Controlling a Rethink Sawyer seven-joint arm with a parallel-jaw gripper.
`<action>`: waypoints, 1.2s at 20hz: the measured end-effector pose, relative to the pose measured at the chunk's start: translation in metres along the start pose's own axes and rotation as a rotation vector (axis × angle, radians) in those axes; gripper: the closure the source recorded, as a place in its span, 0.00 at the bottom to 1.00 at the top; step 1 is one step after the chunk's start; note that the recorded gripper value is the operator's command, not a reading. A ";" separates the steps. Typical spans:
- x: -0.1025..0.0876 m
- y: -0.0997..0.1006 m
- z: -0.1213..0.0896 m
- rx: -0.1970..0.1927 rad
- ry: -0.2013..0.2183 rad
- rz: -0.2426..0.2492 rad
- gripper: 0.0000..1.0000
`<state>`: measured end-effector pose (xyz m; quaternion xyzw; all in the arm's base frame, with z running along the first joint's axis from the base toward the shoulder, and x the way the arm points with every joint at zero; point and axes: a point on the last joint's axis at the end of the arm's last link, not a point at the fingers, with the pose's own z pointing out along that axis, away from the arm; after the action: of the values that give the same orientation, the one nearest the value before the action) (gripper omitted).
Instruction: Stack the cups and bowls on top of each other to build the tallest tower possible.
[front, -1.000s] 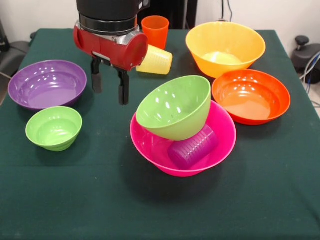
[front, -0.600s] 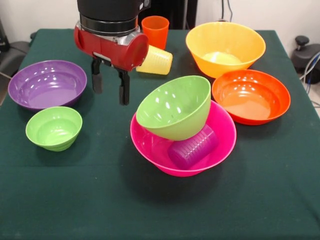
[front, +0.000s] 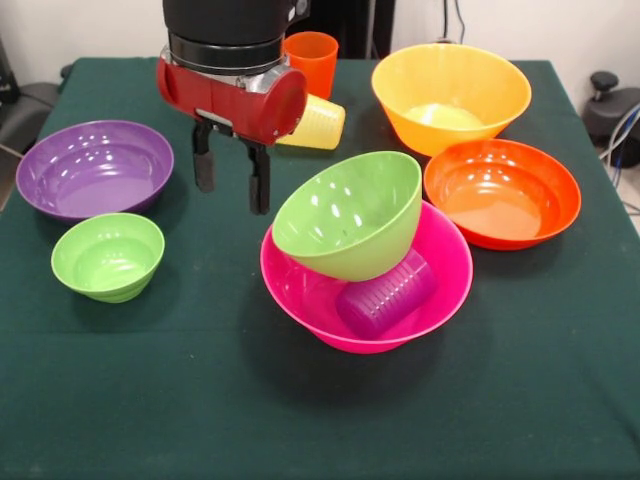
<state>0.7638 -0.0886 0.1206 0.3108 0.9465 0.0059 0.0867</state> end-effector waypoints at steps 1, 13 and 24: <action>0.000 0.001 0.000 -0.001 0.000 0.000 0.00; 0.000 0.001 0.000 -0.003 0.001 0.000 0.00; -0.002 0.000 0.002 -0.011 0.003 0.005 0.00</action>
<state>0.7661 -0.0899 0.1193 0.3126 0.9458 0.0117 0.0870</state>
